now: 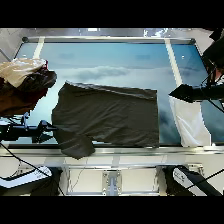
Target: Fold the shirts.
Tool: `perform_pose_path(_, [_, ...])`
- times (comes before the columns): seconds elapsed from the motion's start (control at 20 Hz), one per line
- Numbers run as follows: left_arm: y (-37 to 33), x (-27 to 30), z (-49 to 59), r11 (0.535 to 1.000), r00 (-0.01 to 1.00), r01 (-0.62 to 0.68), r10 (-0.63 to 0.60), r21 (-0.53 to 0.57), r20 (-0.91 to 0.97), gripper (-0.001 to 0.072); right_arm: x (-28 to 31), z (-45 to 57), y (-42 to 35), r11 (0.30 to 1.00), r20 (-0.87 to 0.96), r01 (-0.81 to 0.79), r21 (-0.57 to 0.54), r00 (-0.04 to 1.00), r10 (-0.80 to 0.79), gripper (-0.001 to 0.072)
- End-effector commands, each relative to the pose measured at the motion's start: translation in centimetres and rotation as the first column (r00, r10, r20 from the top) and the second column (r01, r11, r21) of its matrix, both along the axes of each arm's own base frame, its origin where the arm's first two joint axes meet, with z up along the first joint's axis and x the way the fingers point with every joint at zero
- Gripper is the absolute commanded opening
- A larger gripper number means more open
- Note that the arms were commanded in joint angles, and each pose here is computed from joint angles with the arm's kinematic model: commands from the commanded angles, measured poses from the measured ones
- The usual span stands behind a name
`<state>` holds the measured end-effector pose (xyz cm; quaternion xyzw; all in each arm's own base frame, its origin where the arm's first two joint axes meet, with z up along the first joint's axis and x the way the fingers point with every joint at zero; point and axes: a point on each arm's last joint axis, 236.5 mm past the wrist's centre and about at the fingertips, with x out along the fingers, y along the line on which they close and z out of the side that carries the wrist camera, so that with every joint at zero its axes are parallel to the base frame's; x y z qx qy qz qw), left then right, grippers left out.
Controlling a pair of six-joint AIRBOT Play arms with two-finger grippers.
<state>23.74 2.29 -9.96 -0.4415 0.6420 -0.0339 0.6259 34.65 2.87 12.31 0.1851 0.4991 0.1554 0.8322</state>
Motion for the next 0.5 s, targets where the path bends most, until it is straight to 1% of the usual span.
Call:
perform_pose_path(0.0, [-0.5, 1.7, 0.3, 0.998, 0.998, -0.035, 0.037, -0.045, 0.055, 0.0559, 0.1, 0.3, 0.5, 1.000, 0.007, -0.003, 0.024, 1.000, 0.003, 0.0386])
perform_pose_path(0.05, [-0.6, 2.0, 0.4, 0.998, 0.997, -0.036, 0.040, -0.055, 0.070, 0.0556, 0.1, 0.4, 0.5, 1.000, 0.008, -0.003, 0.025, 1.000, 0.003, 0.0386])
perform_pose_path(0.1, [-0.7, 2.1, 0.4, 0.997, 0.997, -0.040, 0.045, -0.064, 0.069, 0.0537, 0.1, 0.4, 0.5, 1.000, 0.009, -0.003, 0.026, 1.000, 0.003, 0.0386])
perform_pose_path(0.15, [-0.9, 2.1, 0.3, 0.997, 0.997, -0.034, 0.039, -0.067, 0.065, 0.0500, 0.1, 0.4, 0.6, 1.000, 0.009, -0.003, 0.029, 1.000, 0.003, 0.0386])
perform_pose_path(0.25, [-1.7, 2.0, 0.1, 0.997, 0.998, -0.011, 0.016, -0.075, 0.058, 0.0485, 0.2, 0.6, 0.8, 0.999, 0.014, -0.005, 0.044, 1.000, 0.005, 0.0385])
perform_pose_path(0.3, [-2.2, 2.0, 0.0, 0.997, 0.998, 0.007, -0.002, -0.078, 0.055, 0.0442, 0.2, 0.7, 1.0, 0.999, 0.016, -0.006, 0.050, 1.000, 0.006, 0.0385])
perform_pose_path(0.45, [-3.6, 1.9, 0.0, 0.994, 0.996, 0.073, -0.068, -0.077, 0.063, 0.0033, 0.2, 0.6, 0.8, 0.999, 0.014, -0.005, 0.043, 1.000, 0.005, 0.0384])
